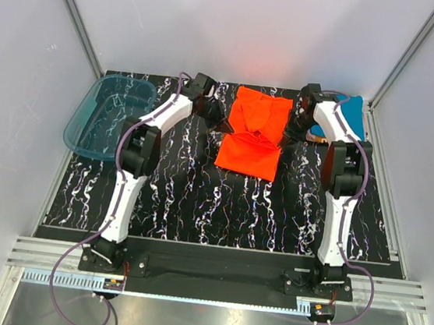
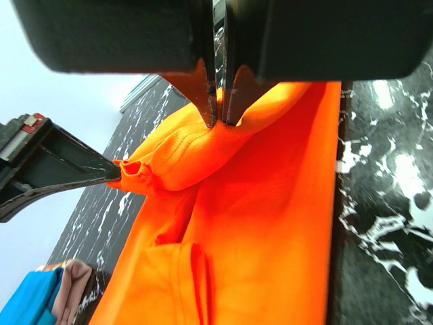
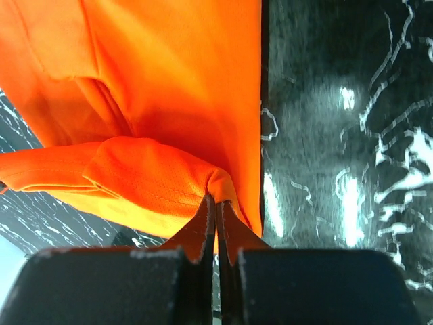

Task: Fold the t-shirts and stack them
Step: Fold the tshirt

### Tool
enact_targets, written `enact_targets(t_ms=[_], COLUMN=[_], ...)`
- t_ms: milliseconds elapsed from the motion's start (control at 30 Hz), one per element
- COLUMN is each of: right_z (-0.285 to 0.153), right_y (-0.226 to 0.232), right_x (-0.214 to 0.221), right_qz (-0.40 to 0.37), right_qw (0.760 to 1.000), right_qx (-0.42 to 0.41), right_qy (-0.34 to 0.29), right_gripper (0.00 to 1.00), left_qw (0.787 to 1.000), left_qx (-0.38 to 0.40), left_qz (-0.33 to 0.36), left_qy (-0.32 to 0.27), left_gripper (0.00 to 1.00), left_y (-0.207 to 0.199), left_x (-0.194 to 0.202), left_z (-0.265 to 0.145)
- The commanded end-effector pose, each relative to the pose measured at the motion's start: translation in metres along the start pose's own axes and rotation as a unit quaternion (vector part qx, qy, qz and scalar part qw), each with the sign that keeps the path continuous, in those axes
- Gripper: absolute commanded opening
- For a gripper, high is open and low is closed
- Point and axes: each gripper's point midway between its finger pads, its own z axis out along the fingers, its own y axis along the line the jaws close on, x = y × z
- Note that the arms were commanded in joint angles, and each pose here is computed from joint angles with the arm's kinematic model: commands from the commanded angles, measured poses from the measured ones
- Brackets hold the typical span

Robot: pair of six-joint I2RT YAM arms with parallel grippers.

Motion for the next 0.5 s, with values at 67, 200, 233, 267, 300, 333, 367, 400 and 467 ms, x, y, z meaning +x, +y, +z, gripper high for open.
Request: enact_targets(t_ms=[67, 200, 233, 267, 300, 333, 367, 400, 467], right_z=[0.003, 0.009, 0.01, 0.011, 0.011, 0.012, 0.012, 0.012, 0.01], right_y=[0.006, 0.01, 0.01, 0.01, 0.009, 0.01, 0.009, 0.01, 0.009], right_x=[-0.016, -0.023, -0.024, -0.025, -0.028, -0.029, -0.031, -0.036, -0.038], right_qz=[-0.01, -0.004, -0.001, 0.0, 0.0, 0.002, 0.005, 0.006, 0.011], right_qw=[0.999, 0.999, 0.999, 0.999, 0.999, 0.999, 0.999, 0.999, 0.999], right_qx=[-0.033, -0.042, -0.042, -0.042, -0.042, -0.043, -0.044, -0.048, -0.044], right_qy=[0.0, 0.0, 0.0, 0.0, -0.001, -0.002, -0.002, -0.006, -0.003], right_gripper=[0.01, 0.03, 0.04, 0.05, 0.07, 0.09, 0.12, 0.15, 0.27], left_qw=[0.999, 0.999, 0.999, 0.999, 0.998, 0.999, 0.999, 0.999, 0.998], left_qx=[0.045, 0.045, 0.046, 0.048, 0.051, 0.05, 0.048, 0.046, 0.049], left_qz=[-0.002, -0.007, -0.01, -0.012, -0.013, -0.013, -0.013, -0.012, -0.005], left_qy=[-0.019, -0.021, -0.02, -0.019, -0.017, -0.018, -0.022, -0.026, -0.042], left_gripper=[0.04, 0.08, 0.11, 0.14, 0.16, 0.18, 0.2, 0.21, 0.33], left_y=[-0.018, -0.014, -0.014, -0.013, -0.013, -0.013, -0.011, -0.011, -0.018], left_x=[-0.025, -0.03, -0.032, -0.032, -0.033, -0.035, -0.037, -0.04, -0.049], left_z=[-0.005, -0.001, 0.001, 0.003, 0.003, 0.005, 0.004, 0.004, -0.004])
